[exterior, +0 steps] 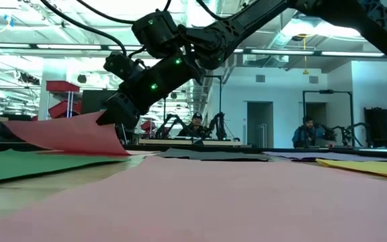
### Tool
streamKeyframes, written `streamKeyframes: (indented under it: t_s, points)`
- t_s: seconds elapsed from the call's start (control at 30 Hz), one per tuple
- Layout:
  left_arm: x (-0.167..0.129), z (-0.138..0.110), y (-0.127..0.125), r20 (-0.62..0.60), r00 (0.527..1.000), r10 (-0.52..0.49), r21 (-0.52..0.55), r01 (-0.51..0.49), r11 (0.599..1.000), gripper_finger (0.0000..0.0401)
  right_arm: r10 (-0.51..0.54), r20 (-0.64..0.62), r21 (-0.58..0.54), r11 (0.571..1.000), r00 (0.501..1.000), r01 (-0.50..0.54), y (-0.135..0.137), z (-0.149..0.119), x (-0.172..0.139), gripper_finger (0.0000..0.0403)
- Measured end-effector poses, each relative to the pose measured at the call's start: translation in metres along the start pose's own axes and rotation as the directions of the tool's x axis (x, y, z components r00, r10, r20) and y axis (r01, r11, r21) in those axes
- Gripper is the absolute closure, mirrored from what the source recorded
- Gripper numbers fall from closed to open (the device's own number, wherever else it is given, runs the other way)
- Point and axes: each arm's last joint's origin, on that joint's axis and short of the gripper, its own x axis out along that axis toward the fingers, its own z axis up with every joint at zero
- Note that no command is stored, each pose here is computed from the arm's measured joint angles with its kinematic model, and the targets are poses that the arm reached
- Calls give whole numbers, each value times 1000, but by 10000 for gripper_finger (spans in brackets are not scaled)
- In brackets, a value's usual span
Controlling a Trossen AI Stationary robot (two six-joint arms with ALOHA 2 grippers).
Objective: Organize paper
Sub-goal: Stack the top pink paper on the other pink paper
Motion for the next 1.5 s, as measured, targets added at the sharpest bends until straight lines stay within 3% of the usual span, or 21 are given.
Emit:
streamKeyframes:
  t_s: [0.13, 0.37, 0.5, 0.97, 1.27, 1.5]
  points:
    - [-8, -5, 8, 67, 998, 20, 26, -22, 999, 397, 7, -2, -3, 1000, 1000, -7, 0, 6, -6, 403]
    - [-15, -17, 28, 226, 974, -13, -4, 14, 1000, 400, 15, 12, -4, 1000, 1000, -15, -7, 36, -35, 403]
    - [-14, -20, 38, 251, 968, 4, 10, -7, 1000, 400, -10, 4, -9, 1000, 1000, 10, -11, 53, -55, 403]
    - [-41, 5, 64, 351, 935, 56, 180, -126, 976, 401, -171, 18, 20, 985, 985, 171, -31, 117, -154, 403]
    - [-48, 16, 68, 453, 892, -7, 258, -123, 958, 401, -227, 50, 142, 966, 973, 218, -36, 146, -225, 403]
    - [-49, 18, 68, 490, 871, -44, 284, -111, 952, 401, -221, 7, 304, 930, 975, 208, -30, 152, -273, 403]
